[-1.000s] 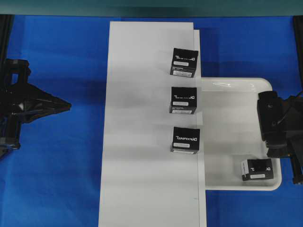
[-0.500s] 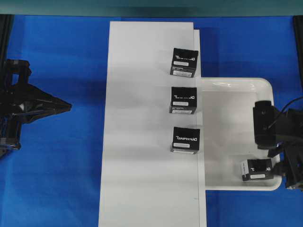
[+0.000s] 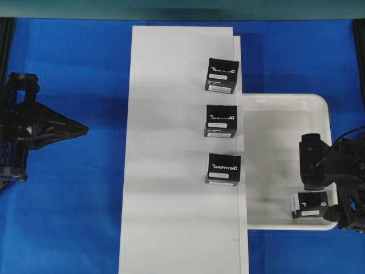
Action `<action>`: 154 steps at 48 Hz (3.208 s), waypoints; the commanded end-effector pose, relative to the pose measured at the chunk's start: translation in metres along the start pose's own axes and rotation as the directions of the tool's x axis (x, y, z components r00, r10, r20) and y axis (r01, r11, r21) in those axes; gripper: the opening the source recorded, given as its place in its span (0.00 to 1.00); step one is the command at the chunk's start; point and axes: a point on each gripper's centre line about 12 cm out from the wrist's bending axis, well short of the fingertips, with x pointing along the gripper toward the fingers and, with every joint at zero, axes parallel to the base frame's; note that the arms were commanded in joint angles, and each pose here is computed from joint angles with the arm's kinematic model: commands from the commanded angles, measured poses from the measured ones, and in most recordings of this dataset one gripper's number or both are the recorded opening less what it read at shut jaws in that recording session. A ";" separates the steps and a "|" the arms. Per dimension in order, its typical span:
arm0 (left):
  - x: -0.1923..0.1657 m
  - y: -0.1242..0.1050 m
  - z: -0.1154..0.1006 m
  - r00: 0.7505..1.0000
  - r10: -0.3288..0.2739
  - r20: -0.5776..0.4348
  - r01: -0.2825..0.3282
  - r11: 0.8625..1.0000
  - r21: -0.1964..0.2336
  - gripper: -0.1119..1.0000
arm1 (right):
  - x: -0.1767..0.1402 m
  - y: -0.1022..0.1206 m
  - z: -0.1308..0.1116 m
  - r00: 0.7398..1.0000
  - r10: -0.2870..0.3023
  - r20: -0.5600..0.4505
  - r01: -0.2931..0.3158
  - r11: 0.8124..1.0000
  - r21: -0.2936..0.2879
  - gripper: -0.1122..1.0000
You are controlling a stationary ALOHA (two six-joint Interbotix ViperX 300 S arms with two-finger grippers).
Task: Place the box from the white plastic tray onto the white base.
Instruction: 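Lower the open right gripper over the black-and-white box in the tray, then close the right gripper on the box, then lift the box and carry it left toward the white base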
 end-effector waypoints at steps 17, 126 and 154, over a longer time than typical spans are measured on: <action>0.003 -0.001 0.010 1.000 -0.003 0.020 0.004 1.000 -0.021 0.03 | 0.026 -0.002 0.006 0.999 -0.033 -0.020 0.033 0.999 -0.023 1.00; 0.004 -0.004 0.010 1.000 -0.017 0.020 0.017 1.000 -0.019 0.03 | 0.000 0.011 0.023 1.000 -0.027 -0.008 0.028 0.993 0.114 0.65; 0.003 -0.005 0.011 1.000 -0.020 0.024 0.021 1.000 -0.018 0.03 | -0.123 0.045 0.056 0.996 0.012 0.092 -0.018 0.998 0.062 0.65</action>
